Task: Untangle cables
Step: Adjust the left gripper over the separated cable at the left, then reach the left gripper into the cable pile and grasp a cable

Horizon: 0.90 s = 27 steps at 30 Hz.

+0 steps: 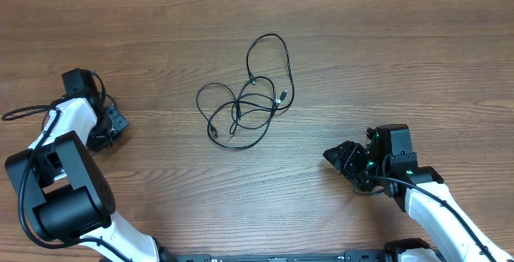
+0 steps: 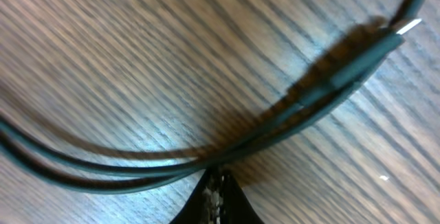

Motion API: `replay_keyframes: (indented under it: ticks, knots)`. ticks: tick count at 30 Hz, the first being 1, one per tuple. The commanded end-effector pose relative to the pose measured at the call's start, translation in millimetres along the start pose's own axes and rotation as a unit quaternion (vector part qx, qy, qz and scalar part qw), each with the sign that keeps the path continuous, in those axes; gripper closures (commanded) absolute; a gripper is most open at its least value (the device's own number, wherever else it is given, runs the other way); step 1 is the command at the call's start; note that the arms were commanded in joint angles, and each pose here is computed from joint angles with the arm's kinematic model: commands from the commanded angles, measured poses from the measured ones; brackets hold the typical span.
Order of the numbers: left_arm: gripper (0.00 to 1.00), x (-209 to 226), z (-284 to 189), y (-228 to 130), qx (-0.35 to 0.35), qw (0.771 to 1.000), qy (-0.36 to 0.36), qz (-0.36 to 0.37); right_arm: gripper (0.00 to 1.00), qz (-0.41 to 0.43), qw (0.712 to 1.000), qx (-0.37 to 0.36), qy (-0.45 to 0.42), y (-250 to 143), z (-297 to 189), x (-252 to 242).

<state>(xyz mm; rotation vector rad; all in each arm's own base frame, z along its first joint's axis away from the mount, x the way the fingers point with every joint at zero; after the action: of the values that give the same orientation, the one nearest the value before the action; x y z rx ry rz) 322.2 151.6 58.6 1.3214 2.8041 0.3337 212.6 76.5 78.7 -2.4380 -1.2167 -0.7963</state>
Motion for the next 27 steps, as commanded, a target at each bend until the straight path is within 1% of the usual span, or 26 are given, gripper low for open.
replay_keyframes:
  ticks: [1,3,5,6,7,9,11,12,15,17,18,21,23,25,27]
  knots:
    - [0.84,-31,-7,-2,0.025,0.992,-0.123,0.025,0.38,-0.002,1.000,-0.002,0.004,1,-1,1]
    - [0.70,-49,-17,1,0.020,0.984,-0.168,0.057,0.38,-0.002,1.000,-0.002,0.004,1,-1,1]
    - [0.62,-70,-27,2,0.013,0.972,-0.212,0.098,0.38,-0.002,1.000,-0.002,0.004,1,-1,1]
    - [0.57,-86,-36,1,0.009,0.961,-0.242,0.132,0.38,-0.002,1.000,-0.002,0.004,1,-1,1]
    - [0.56,-98,-42,-1,0.006,0.951,-0.264,0.161,0.37,-0.002,1.000,-0.002,0.004,1,-1,1]
    - [0.49,-124,-54,-9,-0.001,0.926,-0.305,0.222,0.37,-0.002,1.000,-0.003,0.005,1,-1,1]
    - [0.44,-147,-64,-21,-0.005,0.905,-0.325,0.273,0.37,-0.002,1.000,-0.003,0.005,1,-1,1]
    - [0.38,-161,-69,-29,-0.008,0.891,-0.336,0.306,0.35,-0.002,1.000,-0.003,0.005,1,-1,1]
    - [0.30,-193,-80,-56,-0.012,0.846,-0.363,0.391,0.34,-0.002,1.000,-0.002,0.005,1,-1,1]
    - [0.27,-209,-87,-73,-0.013,0.818,-0.376,0.435,0.34,-0.003,1.000,-0.002,0.005,1,-1,1]
    - [0.27,-221,-92,-89,-0.014,0.790,-0.386,0.477,0.34,-0.003,1.000,-0.002,0.005,1,-1,1]
    - [0.29,-234,-98,-110,-0.013,0.757,-0.388,0.525,0.34,-0.004,1.000,-0.003,0.005,1,-1,1]
    - [0.28,-240,-101,-121,-0.011,0.741,-0.386,0.549,0.34,-0.004,1.000,-0.003,0.005,1,-1,1]
    - [0.28,-244,-104,-129,-0.008,0.729,-0.385,0.565,0.34,-0.004,1.000,-0.003,0.005,1,-1,1]
    - [0.28,-246,-108,-130,-0.009,0.729,-0.374,0.573,0.34,-0.004,1.000,-0.003,0.005,1,-1,1]
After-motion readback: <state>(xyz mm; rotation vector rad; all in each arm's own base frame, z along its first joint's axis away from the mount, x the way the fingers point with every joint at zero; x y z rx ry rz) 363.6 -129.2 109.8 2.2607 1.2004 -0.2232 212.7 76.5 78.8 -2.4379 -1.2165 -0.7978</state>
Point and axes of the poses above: each gripper's point midway between its finger pads, its own z axis out along the fingers, its own x axis along the line the jaws close on, y = z × x, the point moved 6 cm from there along -z, back along the fingers, and after that the axes turned 4 degrees about z, right-handed, at the moved point
